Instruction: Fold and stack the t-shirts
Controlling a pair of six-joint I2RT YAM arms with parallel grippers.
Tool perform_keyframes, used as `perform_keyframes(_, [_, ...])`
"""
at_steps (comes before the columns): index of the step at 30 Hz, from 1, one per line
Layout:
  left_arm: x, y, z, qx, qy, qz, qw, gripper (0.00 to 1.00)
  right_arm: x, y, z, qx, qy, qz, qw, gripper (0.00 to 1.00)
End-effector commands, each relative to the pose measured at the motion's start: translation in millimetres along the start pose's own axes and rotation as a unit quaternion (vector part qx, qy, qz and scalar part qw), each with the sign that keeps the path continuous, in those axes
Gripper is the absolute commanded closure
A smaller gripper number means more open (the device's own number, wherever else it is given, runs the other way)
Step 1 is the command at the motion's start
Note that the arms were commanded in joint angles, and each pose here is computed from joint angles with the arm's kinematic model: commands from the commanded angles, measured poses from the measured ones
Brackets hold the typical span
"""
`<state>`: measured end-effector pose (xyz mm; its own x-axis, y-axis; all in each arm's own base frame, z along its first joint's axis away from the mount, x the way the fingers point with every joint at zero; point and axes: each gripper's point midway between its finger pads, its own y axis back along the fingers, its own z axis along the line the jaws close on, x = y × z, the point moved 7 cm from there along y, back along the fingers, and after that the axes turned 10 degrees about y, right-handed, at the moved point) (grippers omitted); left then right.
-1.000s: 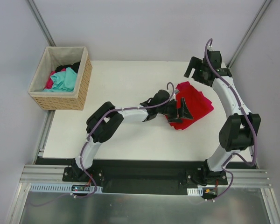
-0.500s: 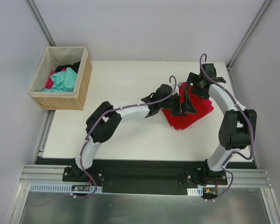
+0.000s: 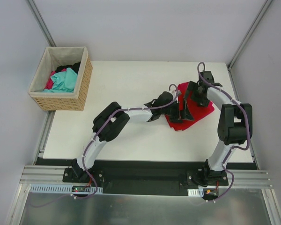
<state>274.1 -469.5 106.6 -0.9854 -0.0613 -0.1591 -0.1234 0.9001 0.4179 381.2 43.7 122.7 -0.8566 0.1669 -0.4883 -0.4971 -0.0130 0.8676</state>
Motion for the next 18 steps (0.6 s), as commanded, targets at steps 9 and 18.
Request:
perform_keyframes(9, [33.0,56.8,63.1,-0.114,-0.016,-0.019,0.993,0.06,-11.5,24.4,1.0,-0.016,-0.021,-0.042,0.999,0.03])
perform_keyframes(18, [30.4,99.7,76.0,-0.141,-0.013,-0.058,0.988,0.05,-6.6,60.5,50.1,-0.071,0.017,-0.063,0.995,0.03])
